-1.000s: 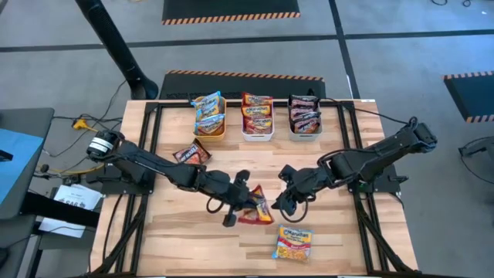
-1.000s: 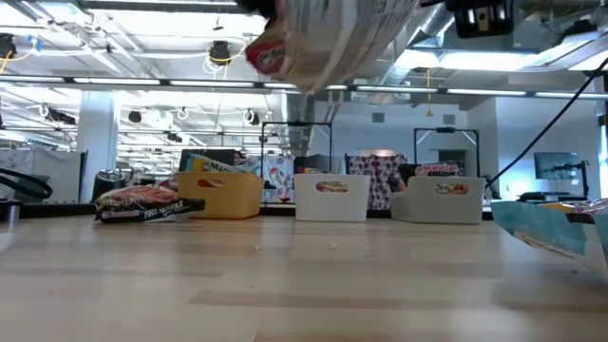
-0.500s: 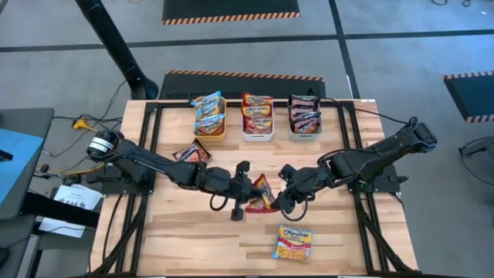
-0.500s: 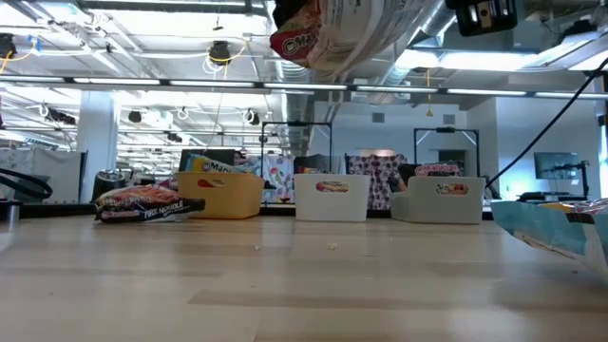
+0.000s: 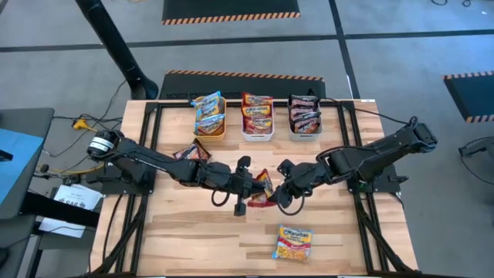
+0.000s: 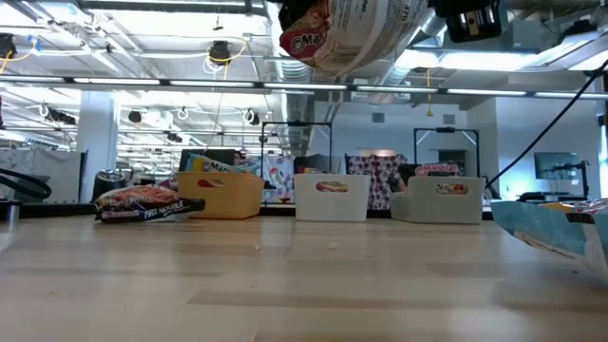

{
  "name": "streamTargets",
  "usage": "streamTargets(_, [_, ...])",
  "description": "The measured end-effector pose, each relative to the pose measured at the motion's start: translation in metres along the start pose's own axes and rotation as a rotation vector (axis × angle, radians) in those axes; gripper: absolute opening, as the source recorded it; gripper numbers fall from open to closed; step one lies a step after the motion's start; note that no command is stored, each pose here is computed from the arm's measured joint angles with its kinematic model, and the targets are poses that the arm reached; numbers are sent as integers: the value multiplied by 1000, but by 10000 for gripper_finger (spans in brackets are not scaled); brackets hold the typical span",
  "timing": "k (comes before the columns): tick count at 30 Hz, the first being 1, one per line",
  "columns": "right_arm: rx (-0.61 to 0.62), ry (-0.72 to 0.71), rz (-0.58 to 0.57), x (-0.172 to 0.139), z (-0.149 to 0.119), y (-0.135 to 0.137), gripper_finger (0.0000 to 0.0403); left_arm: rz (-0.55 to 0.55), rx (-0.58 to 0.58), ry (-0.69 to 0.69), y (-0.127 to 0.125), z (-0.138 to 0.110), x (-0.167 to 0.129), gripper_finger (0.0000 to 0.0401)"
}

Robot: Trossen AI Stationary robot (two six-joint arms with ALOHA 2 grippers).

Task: Sort Maruchan noodles
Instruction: Put the red noodle pack into the white bin

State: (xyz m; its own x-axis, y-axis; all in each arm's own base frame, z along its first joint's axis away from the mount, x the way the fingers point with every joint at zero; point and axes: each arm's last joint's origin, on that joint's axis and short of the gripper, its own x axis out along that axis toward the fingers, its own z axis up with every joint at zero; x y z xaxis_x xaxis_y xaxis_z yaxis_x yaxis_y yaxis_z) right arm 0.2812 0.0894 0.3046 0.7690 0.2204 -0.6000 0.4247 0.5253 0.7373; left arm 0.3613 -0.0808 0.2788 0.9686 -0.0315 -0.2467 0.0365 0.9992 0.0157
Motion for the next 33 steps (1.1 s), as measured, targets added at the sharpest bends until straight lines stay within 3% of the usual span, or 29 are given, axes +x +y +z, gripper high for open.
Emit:
streamTargets(4, [-11, 2, -4, 0, 0, 0, 200, 3, 6, -5, 0, 0, 0, 0])
streamTargets(12, [-46, 2, -4, 0, 0, 0, 62, 3, 4, -19, 0, 2, 0, 0])
streamTargets(16, [-83, 2, -4, 0, 0, 0, 17, 3, -9, -18, 0, 2, 0, 0])
streamTargets(24, [-103, 16, -48, 0, -2, -4, 20, -6, -29, -10, 1, 2, -1, 6])
streamTargets(33, [-141, 45, -103, 0, -4, -10, 16, -155, -92, 6, 9, 5, -4, 69])
